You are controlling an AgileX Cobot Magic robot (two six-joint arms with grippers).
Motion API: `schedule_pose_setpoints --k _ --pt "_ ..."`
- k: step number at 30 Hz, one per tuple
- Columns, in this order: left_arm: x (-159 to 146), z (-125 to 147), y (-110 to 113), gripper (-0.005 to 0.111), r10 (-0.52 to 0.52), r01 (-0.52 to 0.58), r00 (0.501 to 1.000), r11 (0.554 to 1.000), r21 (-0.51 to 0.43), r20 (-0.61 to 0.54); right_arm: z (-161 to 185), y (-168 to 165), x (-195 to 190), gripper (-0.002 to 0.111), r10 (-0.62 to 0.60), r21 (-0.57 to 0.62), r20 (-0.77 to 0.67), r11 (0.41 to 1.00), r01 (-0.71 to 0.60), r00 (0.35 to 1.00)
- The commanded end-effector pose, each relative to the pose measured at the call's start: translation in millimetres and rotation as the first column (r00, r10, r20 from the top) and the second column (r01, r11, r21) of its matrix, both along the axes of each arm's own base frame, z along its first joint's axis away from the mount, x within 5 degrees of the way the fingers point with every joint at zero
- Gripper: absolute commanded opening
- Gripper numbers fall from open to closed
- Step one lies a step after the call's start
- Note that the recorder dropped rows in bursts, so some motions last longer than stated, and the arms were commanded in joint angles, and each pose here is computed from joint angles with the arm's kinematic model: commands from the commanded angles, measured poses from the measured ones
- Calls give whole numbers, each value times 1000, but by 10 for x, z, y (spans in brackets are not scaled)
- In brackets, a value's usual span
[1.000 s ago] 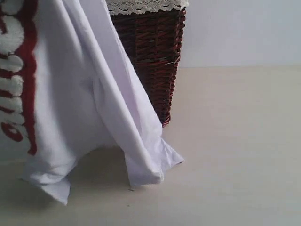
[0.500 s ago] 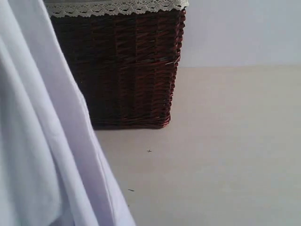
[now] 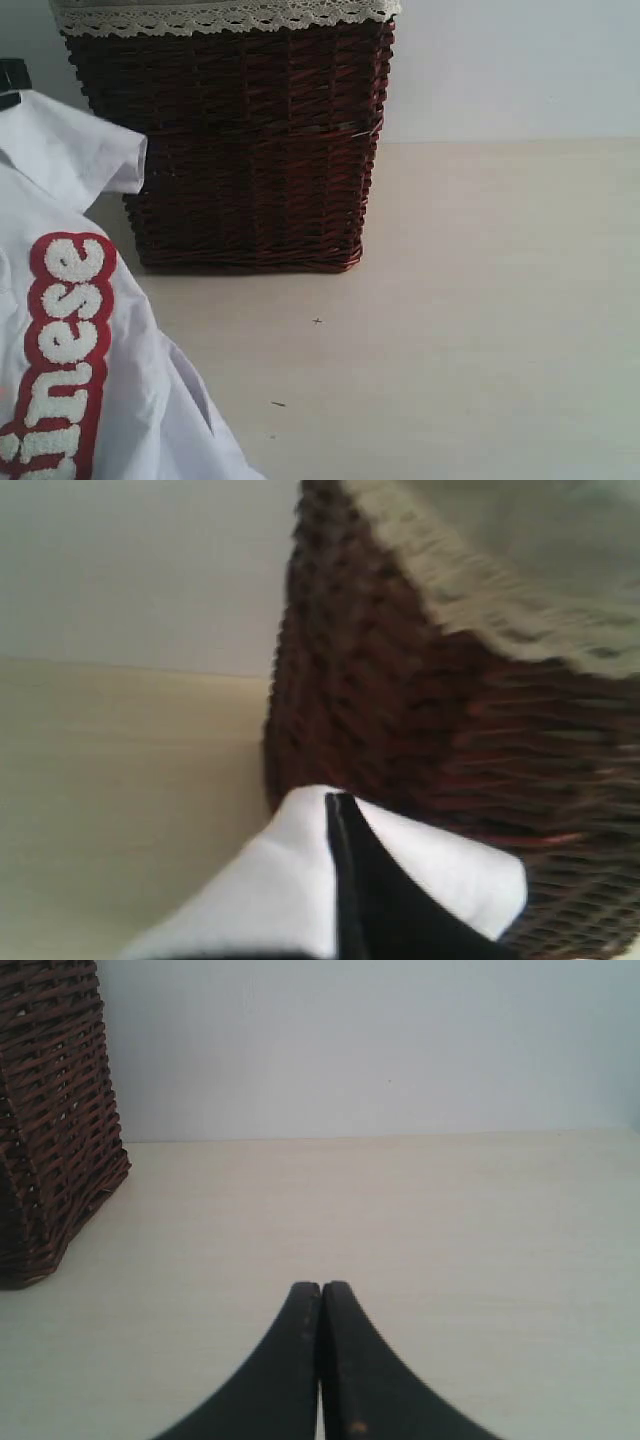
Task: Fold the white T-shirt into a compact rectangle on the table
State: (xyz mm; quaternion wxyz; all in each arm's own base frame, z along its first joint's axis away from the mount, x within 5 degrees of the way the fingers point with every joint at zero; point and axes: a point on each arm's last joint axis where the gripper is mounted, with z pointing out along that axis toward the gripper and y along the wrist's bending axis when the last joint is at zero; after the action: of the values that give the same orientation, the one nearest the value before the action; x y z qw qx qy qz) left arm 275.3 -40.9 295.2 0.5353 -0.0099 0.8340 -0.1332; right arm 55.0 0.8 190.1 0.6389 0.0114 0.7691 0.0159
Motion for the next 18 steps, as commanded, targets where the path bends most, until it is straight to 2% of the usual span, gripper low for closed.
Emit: schedule_pose_setpoints --k 1,2,6,7,9,13,18 --pt "330 -209 232 13 115 -110 992 990 90 -49 -11 2 0 0 4 -6 4 1000 -4 1000" --pt "387 -243 256 19 107 -102 992 991 86 -63 -11 2 0 0 4 -6 4 1000 -4 1000" --pt "613 -340 336 64 49 -46 992 998 35 -112 -11 2 0 0 4 -6 4 1000 -4 1000" --pt "658 -331 348 71 34 -32 993 999 19 -113 -11 2 0 0 4 -6 4 1000 -4 1000" --pt "712 -270 356 71 5 -5 995 1000 -2 -99 -11 2 0 0 4 -6 4 1000 -4 1000" --pt "706 -55 348 58 -6 6 999 1000 5 -33 -11 2 0 0 4 -6 4 1000 -4 1000" --pt "587 227 449 54 89 -94 994 993 66 71 -11 2 0 0 4 -6 4 1000 -4 1000"
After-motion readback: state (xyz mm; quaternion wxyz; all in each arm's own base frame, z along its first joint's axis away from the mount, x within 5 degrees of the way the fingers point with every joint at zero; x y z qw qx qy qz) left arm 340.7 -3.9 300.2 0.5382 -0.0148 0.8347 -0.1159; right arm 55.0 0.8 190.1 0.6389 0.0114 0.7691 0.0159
